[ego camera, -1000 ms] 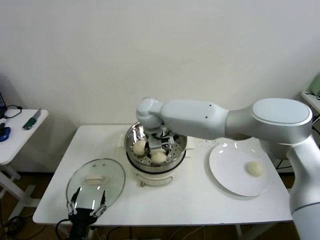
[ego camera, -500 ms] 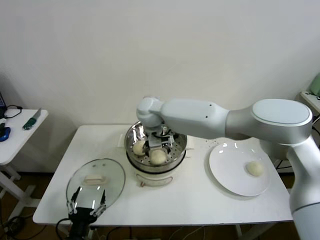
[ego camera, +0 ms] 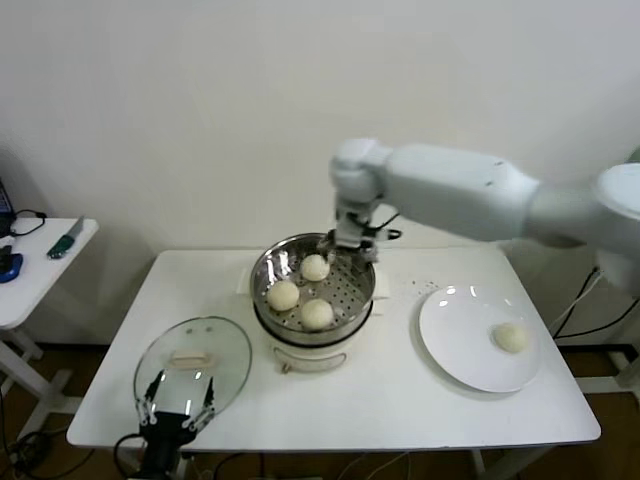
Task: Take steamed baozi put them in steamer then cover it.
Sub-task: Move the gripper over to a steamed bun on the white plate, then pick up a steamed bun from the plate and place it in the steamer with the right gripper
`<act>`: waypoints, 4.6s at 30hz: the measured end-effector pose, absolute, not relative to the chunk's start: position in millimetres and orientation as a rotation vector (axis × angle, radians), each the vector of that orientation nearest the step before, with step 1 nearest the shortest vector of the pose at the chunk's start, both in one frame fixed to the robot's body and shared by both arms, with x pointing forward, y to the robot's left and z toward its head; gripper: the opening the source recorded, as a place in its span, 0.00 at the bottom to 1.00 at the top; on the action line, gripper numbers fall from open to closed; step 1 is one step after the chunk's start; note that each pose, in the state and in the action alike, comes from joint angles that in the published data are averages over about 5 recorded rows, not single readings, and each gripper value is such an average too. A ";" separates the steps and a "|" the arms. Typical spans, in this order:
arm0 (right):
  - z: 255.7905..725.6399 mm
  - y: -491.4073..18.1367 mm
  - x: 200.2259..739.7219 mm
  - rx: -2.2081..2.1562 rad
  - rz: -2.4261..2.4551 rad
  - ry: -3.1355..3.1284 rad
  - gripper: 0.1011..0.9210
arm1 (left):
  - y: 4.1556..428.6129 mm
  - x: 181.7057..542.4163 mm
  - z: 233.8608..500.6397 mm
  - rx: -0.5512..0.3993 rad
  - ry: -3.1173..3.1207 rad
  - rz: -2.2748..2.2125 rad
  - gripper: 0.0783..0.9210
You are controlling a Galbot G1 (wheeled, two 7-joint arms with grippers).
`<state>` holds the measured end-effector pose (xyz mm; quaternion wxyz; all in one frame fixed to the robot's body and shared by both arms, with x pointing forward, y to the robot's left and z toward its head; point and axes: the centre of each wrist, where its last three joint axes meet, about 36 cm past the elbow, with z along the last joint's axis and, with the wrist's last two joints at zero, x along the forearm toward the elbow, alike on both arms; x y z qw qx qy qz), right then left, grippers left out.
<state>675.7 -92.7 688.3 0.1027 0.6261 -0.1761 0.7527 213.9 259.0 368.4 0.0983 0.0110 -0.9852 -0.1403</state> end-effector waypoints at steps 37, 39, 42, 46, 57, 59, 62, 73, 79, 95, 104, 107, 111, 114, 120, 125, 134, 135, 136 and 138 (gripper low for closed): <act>521.1 -514.5 617.6 1.134 1.259 -1.339 0.88 | 250.1 223.7 380.4 0.044 -2.929 -0.431 0.88; 514.8 -519.1 618.0 1.123 1.254 -1.334 0.88 | 250.0 223.8 379.9 0.046 -2.927 -0.432 0.88; 505.5 -521.8 620.4 1.112 1.245 -1.328 0.88 | 250.9 223.8 379.0 0.049 -2.923 -0.435 0.88; 494.6 -519.1 626.4 1.110 1.239 -1.324 0.88 | 252.7 223.8 378.0 0.054 -2.918 -0.441 0.88; 468.6 -494.6 645.8 1.134 1.236 -1.291 0.88 | 254.8 226.5 376.6 0.060 -2.915 -0.447 0.88; 465.2 -491.7 648.1 1.137 1.237 -1.280 0.88 | 255.3 226.9 376.5 0.061 -2.915 -0.449 0.88; 461.6 -488.9 650.7 1.141 1.240 -1.264 0.88 | 255.8 227.4 376.2 0.062 -2.914 -0.449 0.88; 456.6 -486.9 654.8 1.151 1.258 -1.230 0.73 | 256.4 226.6 375.4 0.063 -2.910 -0.450 0.88; 457.1 -488.8 654.1 1.155 1.255 -1.224 0.69 | 257.1 224.8 374.9 0.063 -2.906 -0.450 0.88; 560.0 -456.4 691.5 1.148 1.251 -1.415 0.68 | 246.4 230.3 376.7 0.013 -2.934 -0.418 0.88; 651.1 -377.7 717.3 1.219 1.235 -1.581 0.68 | 240.8 225.8 382.3 -0.041 -2.940 -0.393 0.88; 671.2 -346.1 719.8 1.257 1.220 -1.614 0.68 | 238.6 222.9 384.9 -0.058 -2.943 -0.368 0.88; 690.9 -303.8 721.4 1.302 1.207 -1.630 0.69 | 236.1 218.9 387.8 -0.090 -2.946 -0.347 0.88; 699.2 -272.4 722.3 1.328 1.203 -1.621 0.69 | 234.6 216.3 389.8 -0.112 -2.948 -0.342 0.88; 695.5 -214.2 722.6 1.364 1.217 -1.565 0.70 | 233.9 213.6 394.7 -0.125 -2.952 -0.340 0.88; 683.0 -173.7 722.2 1.383 1.235 -1.514 0.70 | 234.6 214.4 396.5 -0.121 -2.956 -0.348 0.88; 645.6 -122.5 725.6 1.407 1.260 -1.420 0.70 | 243.8 219.5 391.9 -0.100 -2.957 -0.387 0.88; 641.2 -118.2 726.2 1.409 1.264 -1.410 0.70 | 244.9 220.1 390.9 -0.099 -2.955 -0.390 0.88; 636.8 -114.4 726.9 1.410 1.268 -1.400 0.70 | 245.7 220.6 389.9 -0.098 -2.954 -0.392 0.88; 628.0 -108.4 728.6 1.411 1.276 -1.380 0.70 | 246.7 221.7 387.8 -0.097 -2.951 -0.395 0.88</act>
